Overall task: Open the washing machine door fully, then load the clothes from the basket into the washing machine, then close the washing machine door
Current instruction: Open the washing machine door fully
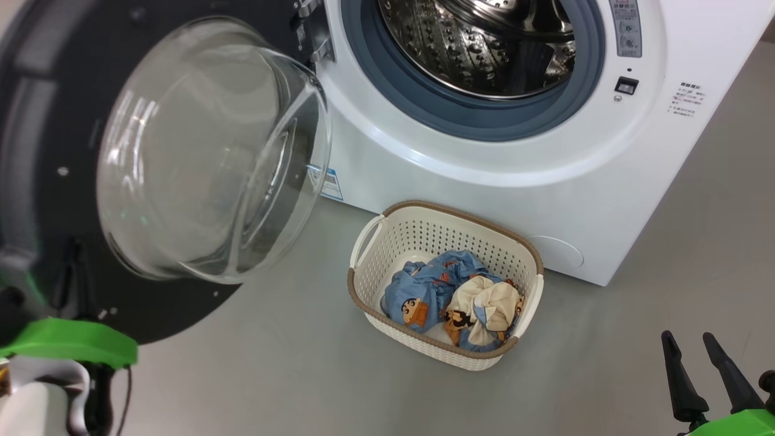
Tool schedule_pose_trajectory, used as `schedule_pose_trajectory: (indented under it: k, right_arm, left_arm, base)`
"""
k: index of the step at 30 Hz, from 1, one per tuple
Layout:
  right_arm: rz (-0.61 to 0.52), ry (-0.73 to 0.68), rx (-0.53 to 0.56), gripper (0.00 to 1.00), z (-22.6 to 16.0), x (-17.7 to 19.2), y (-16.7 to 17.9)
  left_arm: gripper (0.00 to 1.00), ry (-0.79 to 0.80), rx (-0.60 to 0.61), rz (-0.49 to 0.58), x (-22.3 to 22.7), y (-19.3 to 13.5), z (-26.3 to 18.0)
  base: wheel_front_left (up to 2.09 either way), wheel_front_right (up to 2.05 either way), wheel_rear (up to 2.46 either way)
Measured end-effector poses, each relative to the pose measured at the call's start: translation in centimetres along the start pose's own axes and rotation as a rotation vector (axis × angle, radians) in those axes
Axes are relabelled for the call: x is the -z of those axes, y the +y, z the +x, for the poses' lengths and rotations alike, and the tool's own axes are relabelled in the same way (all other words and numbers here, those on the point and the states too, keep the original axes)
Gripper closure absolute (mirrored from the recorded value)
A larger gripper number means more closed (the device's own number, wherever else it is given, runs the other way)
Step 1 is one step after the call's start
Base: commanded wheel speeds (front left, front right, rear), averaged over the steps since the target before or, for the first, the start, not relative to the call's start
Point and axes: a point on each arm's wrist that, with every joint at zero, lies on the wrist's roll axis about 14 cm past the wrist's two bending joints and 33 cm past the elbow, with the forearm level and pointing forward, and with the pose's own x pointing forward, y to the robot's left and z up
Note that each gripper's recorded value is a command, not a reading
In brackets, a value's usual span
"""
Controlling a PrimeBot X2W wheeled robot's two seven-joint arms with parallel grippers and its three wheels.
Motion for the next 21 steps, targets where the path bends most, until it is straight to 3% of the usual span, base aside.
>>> schedule_pose_trajectory:
  k: [9, 21]
  right_arm:
    - [-0.014, 0.006, -0.001, 0.00, 0.9, 0.3, -0.5]
    - [-0.021, 0.016, 0.005, 0.00, 1.5, 0.8, -1.5]
  left_arm:
    - [1.00, 0.009, -0.089, 0.042, -0.4, 3.1, 2.4]
    - [1.00, 0.056, -0.134, 0.100, 0.1, 4.9, 5.4]
  base:
    - [0.00, 0.00, 0.00]
    - [0.00, 0.00, 0.00]
